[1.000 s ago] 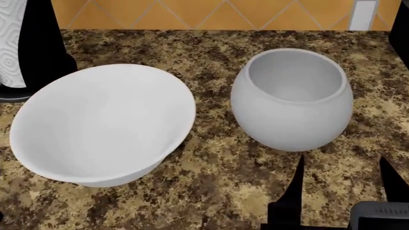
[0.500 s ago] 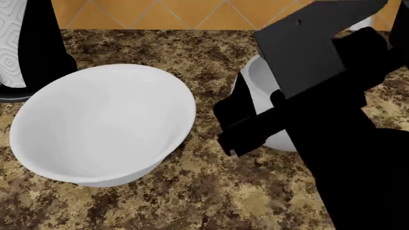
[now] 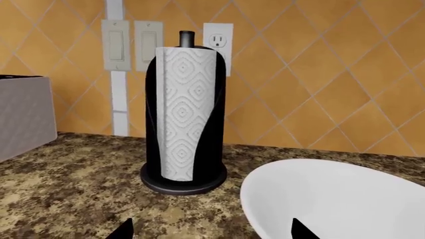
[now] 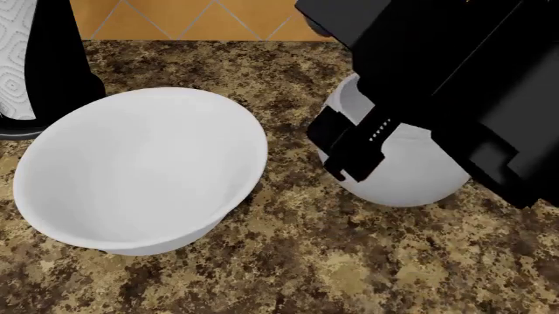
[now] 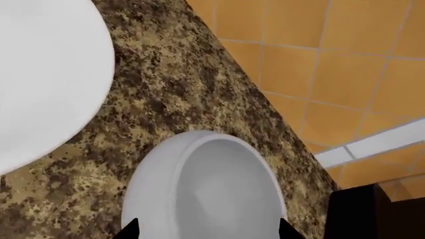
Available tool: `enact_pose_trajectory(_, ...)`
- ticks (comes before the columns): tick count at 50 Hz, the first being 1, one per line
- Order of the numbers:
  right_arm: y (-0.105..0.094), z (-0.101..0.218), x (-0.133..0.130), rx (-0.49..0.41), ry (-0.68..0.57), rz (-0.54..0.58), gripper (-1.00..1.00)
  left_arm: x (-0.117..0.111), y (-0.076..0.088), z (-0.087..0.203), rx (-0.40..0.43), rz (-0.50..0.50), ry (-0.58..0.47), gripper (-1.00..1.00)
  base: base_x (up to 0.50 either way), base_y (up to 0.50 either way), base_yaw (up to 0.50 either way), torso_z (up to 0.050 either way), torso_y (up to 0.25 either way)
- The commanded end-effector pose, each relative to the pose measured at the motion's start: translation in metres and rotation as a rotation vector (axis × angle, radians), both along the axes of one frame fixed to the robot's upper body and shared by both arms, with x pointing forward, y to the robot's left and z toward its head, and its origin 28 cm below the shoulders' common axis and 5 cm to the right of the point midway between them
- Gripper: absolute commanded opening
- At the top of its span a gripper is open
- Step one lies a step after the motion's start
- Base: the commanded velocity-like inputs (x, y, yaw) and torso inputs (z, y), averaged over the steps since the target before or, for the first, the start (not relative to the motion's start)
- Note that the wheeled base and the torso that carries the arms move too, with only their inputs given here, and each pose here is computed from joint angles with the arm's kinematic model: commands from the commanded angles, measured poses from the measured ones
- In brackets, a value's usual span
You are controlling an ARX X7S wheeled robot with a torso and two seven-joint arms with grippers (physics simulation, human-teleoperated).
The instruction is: Stack the bowls from largest to smallest.
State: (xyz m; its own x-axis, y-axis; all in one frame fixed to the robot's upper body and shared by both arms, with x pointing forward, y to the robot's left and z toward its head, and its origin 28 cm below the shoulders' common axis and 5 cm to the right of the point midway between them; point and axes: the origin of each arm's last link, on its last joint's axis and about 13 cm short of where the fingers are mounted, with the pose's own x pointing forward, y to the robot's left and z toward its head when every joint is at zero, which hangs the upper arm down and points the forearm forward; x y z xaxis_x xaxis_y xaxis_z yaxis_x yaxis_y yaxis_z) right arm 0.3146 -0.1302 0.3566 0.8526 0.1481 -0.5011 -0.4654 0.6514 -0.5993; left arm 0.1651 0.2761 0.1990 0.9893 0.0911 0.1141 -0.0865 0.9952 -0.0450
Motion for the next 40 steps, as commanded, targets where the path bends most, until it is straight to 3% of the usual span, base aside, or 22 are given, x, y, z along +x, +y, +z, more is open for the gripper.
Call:
enact_pose_trajectory(1, -0.002, -0.007, 0.027, -0.061, 0.125, -0.017, 1.00, 0.001, 0.002, -0.001, -0.012, 0.005, -0.016, 1.00, 0.00, 0.00, 0.00, 0.000, 0.000)
enact_pose_trajectory(13, 0.012, -0.030, 0.041, -0.041, 0.200, 0.031, 1.00, 0.001, 0.002, -0.003, -0.011, -0.001, -0.007, 1.00, 0.00, 0.00, 0.00, 0.000, 0.000)
enact_pose_trajectory(33, 0.011, -0.058, 0.062, -0.042, 0.249, 0.032, 1.00, 0.001, 0.002, -0.004, -0.006, -0.003, -0.007, 1.00, 0.00, 0.00, 0.00, 0.000, 0.000)
enact_pose_trajectory(34, 0.012, -0.058, 0.061, -0.046, 0.241, 0.036, -1.00, 0.001, 0.002, -0.004, -0.007, -0.003, -0.007, 1.00, 0.00, 0.00, 0.00, 0.000, 0.000)
enact_pose_trajectory(40, 0.010, -0.048, 0.058, -0.040, 0.209, 0.042, -1.00, 0.002, 0.000, -0.006, -0.003, -0.009, -0.003, 1.00, 0.00, 0.00, 0.00, 0.000, 0.000)
